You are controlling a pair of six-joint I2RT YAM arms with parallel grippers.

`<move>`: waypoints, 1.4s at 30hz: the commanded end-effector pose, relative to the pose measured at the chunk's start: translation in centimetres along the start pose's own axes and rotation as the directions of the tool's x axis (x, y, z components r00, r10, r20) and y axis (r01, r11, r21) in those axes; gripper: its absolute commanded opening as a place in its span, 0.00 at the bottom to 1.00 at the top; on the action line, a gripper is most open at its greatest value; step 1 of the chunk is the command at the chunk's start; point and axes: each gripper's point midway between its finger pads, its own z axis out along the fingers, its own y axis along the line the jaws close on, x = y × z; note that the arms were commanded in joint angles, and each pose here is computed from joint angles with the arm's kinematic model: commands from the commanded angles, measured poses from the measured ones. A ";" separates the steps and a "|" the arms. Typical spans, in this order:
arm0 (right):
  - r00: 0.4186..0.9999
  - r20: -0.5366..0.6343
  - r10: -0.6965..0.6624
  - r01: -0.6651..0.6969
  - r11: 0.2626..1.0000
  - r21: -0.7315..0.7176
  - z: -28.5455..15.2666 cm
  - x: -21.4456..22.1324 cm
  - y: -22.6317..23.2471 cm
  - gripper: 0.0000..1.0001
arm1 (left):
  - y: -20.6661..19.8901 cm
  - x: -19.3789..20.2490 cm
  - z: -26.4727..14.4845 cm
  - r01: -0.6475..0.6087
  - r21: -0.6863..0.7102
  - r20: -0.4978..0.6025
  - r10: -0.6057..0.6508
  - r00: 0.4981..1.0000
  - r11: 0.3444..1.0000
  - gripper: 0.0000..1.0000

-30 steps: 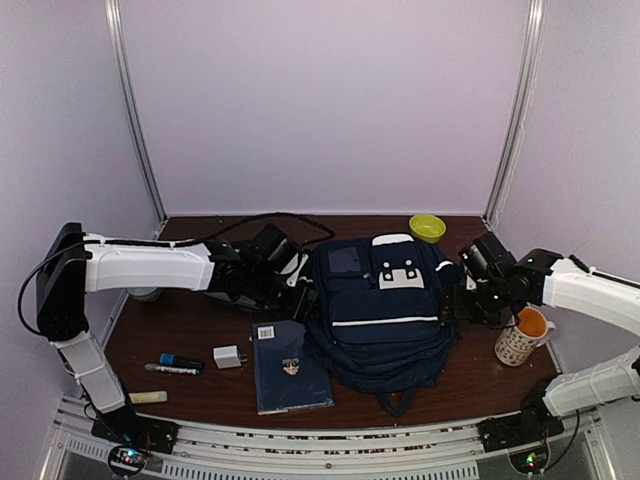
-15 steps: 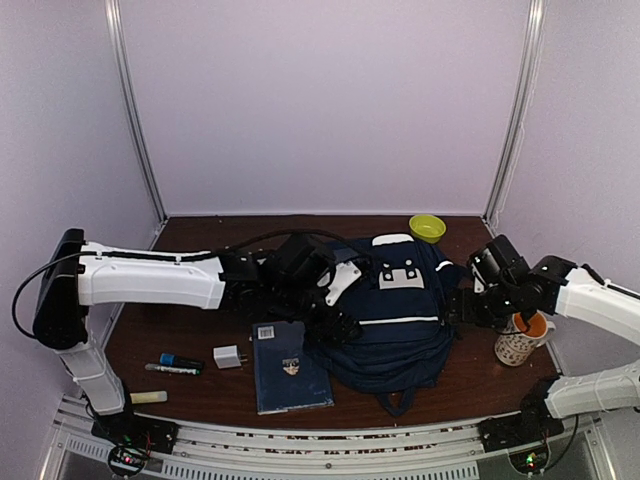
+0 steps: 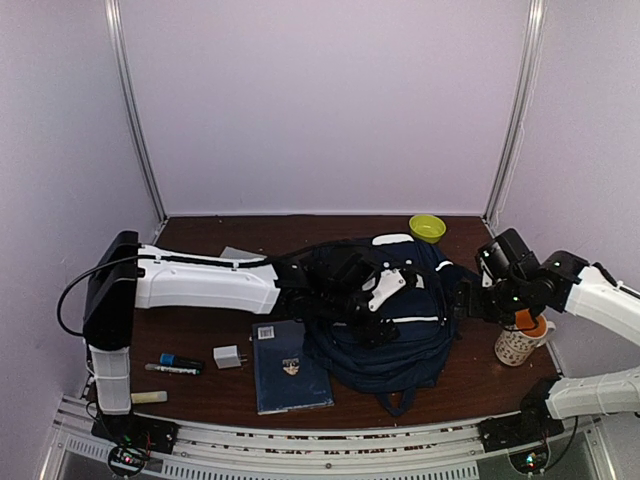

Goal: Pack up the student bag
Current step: Pick up the student bag from the center of the board.

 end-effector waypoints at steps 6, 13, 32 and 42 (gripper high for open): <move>0.998 0.035 0.048 -0.050 0.998 0.044 -1.1 0.1 -1.8 0.91 | -0.5 -1.3 3.4 -0.255 -0.060 -0.012 0.255 0.967 0.965 0.78; 0.996 0.038 0.080 -0.081 0.997 0.021 -1.3 0.9 -2.2 0.91 | -0.7 0.5 5.7 -0.353 -0.054 -0.077 0.348 0.934 0.934 0.76; 0.989 0.132 0.072 -0.059 0.994 -0.095 -2.7 0.1 -1.3 0.91 | 2.7 2.3 8.2 -0.466 -0.227 -0.185 0.432 0.882 0.855 0.24; 0.988 0.152 0.032 -0.012 0.991 -0.131 -2.6 0.0 -0.7 0.90 | 3.3 -1.3 5.0 -0.397 -0.286 -0.080 0.391 0.917 0.872 0.00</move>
